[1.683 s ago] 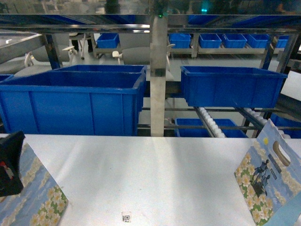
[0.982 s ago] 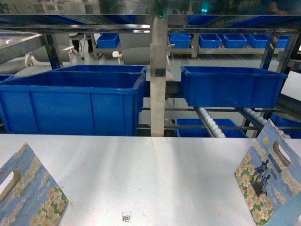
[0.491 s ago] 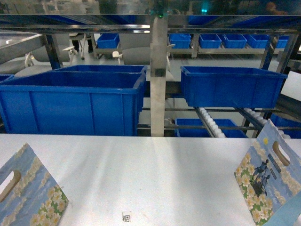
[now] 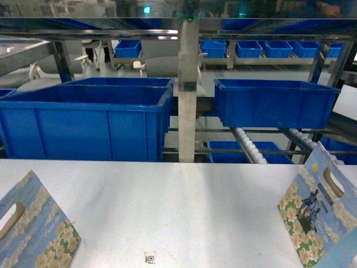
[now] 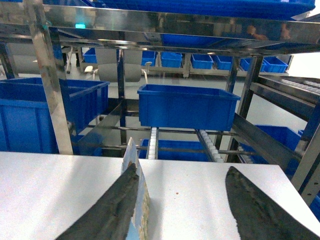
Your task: Move flower gift bag to table near conveyor
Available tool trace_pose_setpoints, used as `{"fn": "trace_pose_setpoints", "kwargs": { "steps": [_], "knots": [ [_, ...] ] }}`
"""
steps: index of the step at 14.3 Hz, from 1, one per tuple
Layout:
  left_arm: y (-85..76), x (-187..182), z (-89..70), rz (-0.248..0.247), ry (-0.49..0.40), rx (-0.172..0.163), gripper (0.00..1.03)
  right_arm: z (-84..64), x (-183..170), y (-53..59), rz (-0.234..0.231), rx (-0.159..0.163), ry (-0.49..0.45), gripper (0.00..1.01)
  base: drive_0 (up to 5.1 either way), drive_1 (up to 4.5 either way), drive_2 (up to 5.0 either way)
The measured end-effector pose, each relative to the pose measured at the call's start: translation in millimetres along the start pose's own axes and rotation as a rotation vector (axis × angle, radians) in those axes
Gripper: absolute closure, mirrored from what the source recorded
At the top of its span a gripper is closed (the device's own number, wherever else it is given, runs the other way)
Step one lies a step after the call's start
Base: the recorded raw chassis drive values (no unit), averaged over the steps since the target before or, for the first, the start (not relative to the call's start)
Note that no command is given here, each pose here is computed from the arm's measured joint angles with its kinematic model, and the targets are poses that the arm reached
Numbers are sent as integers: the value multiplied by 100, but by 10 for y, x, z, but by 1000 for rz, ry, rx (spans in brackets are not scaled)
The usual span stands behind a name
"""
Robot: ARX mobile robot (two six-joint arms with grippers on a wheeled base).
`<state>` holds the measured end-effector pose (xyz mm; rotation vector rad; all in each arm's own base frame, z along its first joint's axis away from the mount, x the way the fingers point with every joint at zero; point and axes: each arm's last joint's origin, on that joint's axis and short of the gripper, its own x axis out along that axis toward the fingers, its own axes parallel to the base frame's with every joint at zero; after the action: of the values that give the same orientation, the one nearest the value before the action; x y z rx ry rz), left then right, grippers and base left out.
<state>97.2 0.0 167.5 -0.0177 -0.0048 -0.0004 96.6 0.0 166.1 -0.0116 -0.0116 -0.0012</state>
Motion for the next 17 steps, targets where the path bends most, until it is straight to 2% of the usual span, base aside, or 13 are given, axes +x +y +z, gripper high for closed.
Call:
{"fn": "trace_pose_setpoints", "kwargs": {
  "steps": [3,4,7,8,9,13,14,16,17],
  "knots": [
    [0,0,-1,0,1,0,95,12,3,0,1,0,4,92,0,0,0],
    [1,0,-1,2,1,1,101,12,3,0,1,1,4,99,0,0,0],
    [0,0,-1,1,1,1,101,12,3,0,1,1,4,99,0,0,0],
    [0,0,-1,1,1,1,97,12,3,0,1,0,4,90,0,0,0],
    [0,0,-1,1,1,1,87,12,3,0,1,0,4,79,0,0,0],
    [0,0,-1,1,1,1,41,12,3,0,1,0,4,34,0,0,0],
    [0,0,-1,1,1,1,25,12,3,0,1,0,4,17,0,0,0],
    [0,0,-1,1,1,1,4,12,3,0,1,2,4,1,0,0,0],
    [0,0,-1,1,1,2,5,12,3,0,1,1,4,4,0,0,0]
  ]
}}
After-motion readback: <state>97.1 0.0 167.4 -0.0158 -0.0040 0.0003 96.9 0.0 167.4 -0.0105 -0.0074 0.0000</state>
